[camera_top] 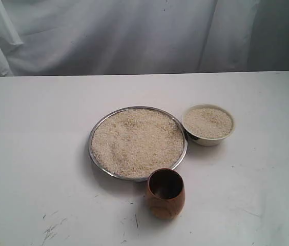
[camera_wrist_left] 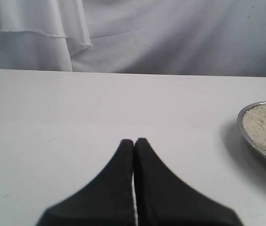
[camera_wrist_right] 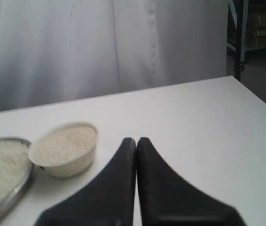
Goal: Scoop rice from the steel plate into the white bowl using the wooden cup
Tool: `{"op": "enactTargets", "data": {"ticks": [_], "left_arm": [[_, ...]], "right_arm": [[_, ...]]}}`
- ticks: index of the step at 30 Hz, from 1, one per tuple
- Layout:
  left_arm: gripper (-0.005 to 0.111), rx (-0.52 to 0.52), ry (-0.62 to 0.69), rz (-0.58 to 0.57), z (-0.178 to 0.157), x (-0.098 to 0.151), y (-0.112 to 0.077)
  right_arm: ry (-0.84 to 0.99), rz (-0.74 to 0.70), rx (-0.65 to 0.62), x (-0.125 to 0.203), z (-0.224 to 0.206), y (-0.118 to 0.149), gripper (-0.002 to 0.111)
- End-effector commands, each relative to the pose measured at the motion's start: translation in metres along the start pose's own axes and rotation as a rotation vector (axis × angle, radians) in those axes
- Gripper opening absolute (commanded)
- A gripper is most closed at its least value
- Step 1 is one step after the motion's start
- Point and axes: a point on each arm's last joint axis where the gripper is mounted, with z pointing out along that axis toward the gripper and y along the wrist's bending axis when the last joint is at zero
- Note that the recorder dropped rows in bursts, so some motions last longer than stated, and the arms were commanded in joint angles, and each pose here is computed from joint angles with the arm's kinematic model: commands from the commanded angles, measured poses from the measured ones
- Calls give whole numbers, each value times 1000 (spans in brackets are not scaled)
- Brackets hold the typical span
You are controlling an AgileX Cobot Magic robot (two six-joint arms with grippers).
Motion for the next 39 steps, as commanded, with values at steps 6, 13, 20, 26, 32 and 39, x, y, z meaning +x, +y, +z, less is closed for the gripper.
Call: {"op": "enactTargets", "data": {"ticks": [6,13,20,26,32,39], "left_arm": [[0,2,-7,-4,0,1,0],[0,2,-7,-4,0,1,0],[0,2,-7,-4,0,1,0],[0,2,-7,-4,0,1,0],[0,2,-7,-4,0,1,0],[0,2,-7,-4,0,1,0]], "right_arm": [[-279,101,10,-24,-4,-2,0],[-383,100,24,-33,-7,-4,0],[-587,176,27,-49,-15,-7,0],[-702,134,-5,-90,-32,1,0],[-681,44,-22,-143,-27,13,0],[-664,-22,-132,-179,12,30,0]]}}
